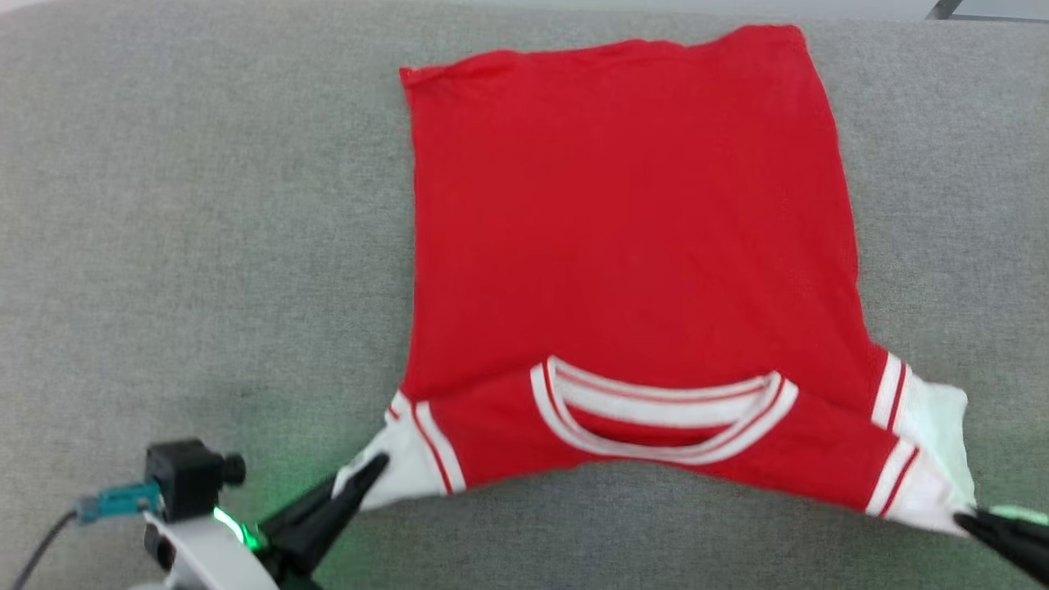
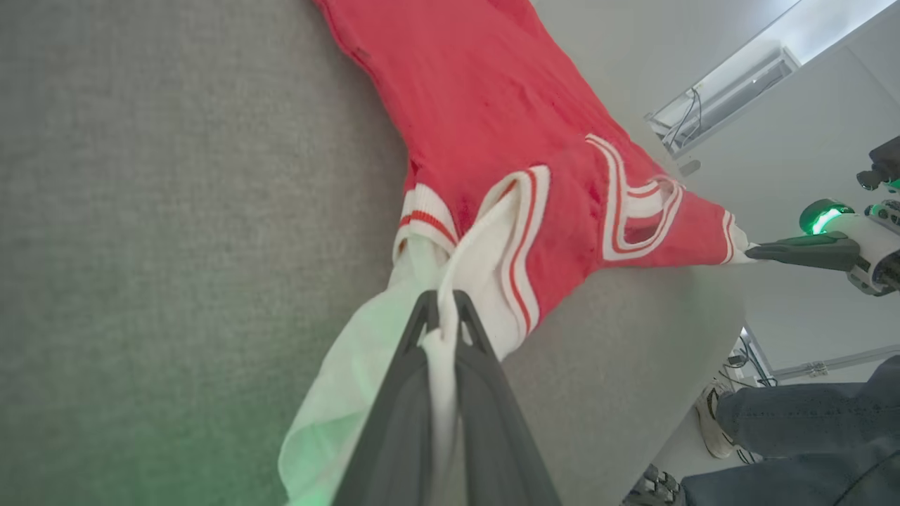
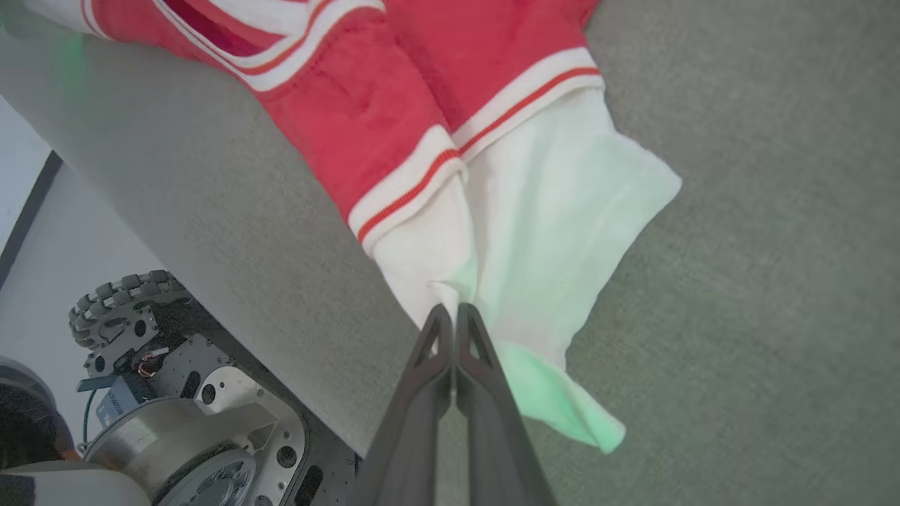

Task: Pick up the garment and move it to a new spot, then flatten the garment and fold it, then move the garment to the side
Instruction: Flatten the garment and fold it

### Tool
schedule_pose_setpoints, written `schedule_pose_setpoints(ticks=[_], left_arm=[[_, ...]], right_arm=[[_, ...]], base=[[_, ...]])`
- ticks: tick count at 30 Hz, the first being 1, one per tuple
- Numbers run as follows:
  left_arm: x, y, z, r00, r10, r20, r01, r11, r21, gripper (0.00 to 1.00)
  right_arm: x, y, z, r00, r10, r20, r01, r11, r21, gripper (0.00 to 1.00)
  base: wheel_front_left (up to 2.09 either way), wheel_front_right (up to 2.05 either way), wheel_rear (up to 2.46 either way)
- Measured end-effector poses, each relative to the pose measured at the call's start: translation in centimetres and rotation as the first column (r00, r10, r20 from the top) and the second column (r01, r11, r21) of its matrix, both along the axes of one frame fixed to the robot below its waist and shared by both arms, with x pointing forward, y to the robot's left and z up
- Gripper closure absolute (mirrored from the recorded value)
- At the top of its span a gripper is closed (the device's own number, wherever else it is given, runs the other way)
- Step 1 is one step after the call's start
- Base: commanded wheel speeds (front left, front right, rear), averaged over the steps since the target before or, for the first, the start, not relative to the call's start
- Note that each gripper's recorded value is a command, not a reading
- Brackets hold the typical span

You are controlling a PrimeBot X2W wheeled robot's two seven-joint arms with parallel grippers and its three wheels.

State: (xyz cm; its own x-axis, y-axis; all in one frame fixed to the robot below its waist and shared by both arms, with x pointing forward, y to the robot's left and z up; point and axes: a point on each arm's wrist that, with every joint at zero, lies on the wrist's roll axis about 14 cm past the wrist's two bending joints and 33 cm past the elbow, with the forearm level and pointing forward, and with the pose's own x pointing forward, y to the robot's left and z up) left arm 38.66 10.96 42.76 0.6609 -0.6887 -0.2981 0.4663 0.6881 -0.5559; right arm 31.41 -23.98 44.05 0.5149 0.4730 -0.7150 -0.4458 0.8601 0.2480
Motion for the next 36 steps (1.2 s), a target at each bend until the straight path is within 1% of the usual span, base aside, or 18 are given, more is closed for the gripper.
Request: schedule_pose_setpoints(ticks=[4,10,15,17,22,30,31,32,33,36], left_arm=[[-1.7,0.2,-1.0,0.998,-0.025,-0.051,0.026,1.000,0.016,1.00],[-3.2,0.3,-2.1,0.993,-0.049,-0.107,0.053,0.998,0.036,1.00],[-4.1,-0.2,-3.4,0.987,-0.061,-0.150,0.069,0.997,0.047,1.00],[-4.4,-0.2,-4.1,0.984,-0.075,-0.162,0.087,0.994,0.070,1.00],[-4.2,-0.3,-4.7,0.984,-0.085,-0.154,0.100,0.990,0.096,1.00],[-4.1,-0.4,-4.9,0.985,-0.091,-0.149,0.107,0.989,0.104,1.00],[-4.1,-0.4,-4.9,0.984,-0.093,-0.149,0.109,0.989,0.104,1.00],[-4.2,-0.4,-4.9,0.984,-0.095,-0.148,0.111,0.988,0.104,1.00],[-4.2,-0.5,-4.9,0.984,-0.097,-0.147,0.113,0.988,0.103,1.00],[-4.2,-0.7,-4.8,0.984,-0.106,-0.140,0.121,0.987,0.102,1.00]], right_arm=[[-1.7,0.3,-1.3,0.997,-0.006,-0.075,0.006,1.000,0.005,1.00],[-2.9,0.8,-2.5,0.992,-0.019,-0.122,0.021,1.000,0.016,1.00],[-4.3,1.6,-4.6,0.983,-0.019,-0.185,0.021,1.000,0.007,1.00],[-4.6,2.0,-5.2,0.980,-0.020,-0.200,0.022,1.000,0.007,1.00],[-4.6,2.3,-6.5,0.977,-0.020,-0.213,0.017,1.000,-0.016,1.00],[-3.8,2.8,-7.1,0.984,-0.030,-0.175,0.026,0.999,-0.026,1.00],[-3.6,2.9,-7.1,0.986,-0.034,-0.163,0.030,0.999,-0.027,0.65],[-3.6,2.9,-7.1,0.987,-0.037,-0.157,0.034,0.999,-0.026,0.21],[-3.2,2.9,-6.9,0.989,-0.049,-0.140,0.046,0.999,-0.021,0.00],[-2.0,3.2,-5.7,0.994,-0.082,-0.078,0.084,0.996,0.020,0.00]], base=[[0.00,0.00,0.00],[0.00,0.00,0.00],[0.00,0.00,0.00],[0.00,0.00,0.00],[0.00,0.00,0.00],[0.00,0.00,0.00],[0.00,0.00,0.00],[0.00,0.00,0.00],[0.00,0.00,0.00],[0.00,0.00,0.00]])
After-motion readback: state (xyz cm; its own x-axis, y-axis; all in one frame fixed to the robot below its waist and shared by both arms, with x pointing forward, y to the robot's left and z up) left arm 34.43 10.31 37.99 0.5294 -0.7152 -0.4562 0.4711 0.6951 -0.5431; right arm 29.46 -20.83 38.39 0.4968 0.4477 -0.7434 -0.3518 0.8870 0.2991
